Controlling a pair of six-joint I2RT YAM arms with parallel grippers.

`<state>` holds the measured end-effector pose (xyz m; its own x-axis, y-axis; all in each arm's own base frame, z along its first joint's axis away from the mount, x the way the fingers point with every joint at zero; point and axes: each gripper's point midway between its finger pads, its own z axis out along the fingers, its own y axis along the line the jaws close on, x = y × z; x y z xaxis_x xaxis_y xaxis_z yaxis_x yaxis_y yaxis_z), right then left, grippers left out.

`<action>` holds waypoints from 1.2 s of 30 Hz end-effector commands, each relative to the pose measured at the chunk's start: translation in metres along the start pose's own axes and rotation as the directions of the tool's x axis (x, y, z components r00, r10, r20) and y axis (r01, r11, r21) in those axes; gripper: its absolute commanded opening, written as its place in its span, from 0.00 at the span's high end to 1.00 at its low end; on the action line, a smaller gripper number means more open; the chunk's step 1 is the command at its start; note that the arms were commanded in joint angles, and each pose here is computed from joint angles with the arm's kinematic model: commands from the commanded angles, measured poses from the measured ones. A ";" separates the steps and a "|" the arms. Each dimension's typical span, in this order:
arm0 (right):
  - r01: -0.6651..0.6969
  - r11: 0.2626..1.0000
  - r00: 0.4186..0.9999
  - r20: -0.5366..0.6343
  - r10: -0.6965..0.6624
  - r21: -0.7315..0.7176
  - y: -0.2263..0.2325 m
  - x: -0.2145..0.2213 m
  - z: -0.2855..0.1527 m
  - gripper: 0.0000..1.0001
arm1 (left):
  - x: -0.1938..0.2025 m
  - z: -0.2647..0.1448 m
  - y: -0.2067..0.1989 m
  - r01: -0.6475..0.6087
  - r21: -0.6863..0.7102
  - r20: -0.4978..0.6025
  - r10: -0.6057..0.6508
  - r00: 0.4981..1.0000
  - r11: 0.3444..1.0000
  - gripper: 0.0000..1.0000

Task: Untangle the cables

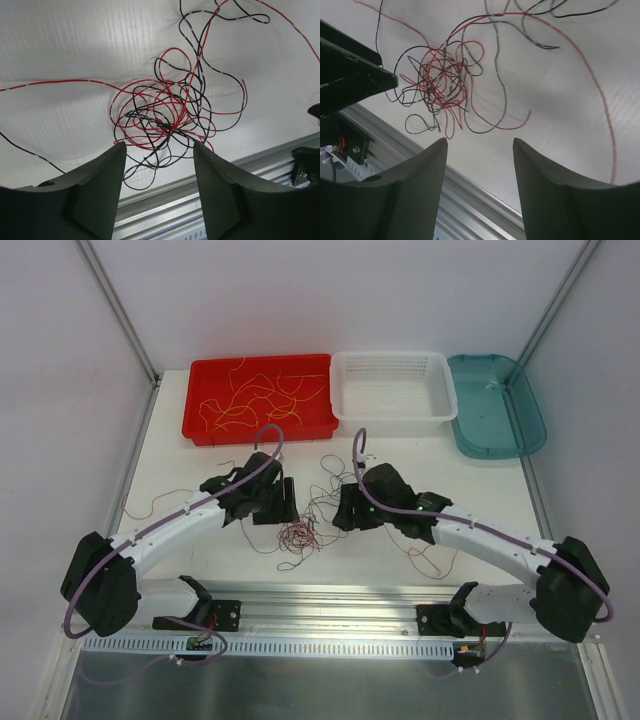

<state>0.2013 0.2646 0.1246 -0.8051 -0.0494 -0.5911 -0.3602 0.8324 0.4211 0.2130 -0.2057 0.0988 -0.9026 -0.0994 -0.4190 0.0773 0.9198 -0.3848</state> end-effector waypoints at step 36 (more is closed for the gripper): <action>-0.023 0.997 0.995 -0.093 0.030 0.070 -0.049 0.029 -0.008 0.99 | -0.056 -0.015 0.105 0.290 -0.136 0.186 -0.263 0.947 0.947 1.00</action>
<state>0.2030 0.2309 0.0790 -0.8651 -0.0253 -0.5010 -0.2618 0.8747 0.4079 0.2752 -0.1148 0.1031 -0.7876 -0.4257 -0.4454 -0.2295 0.8736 -0.4291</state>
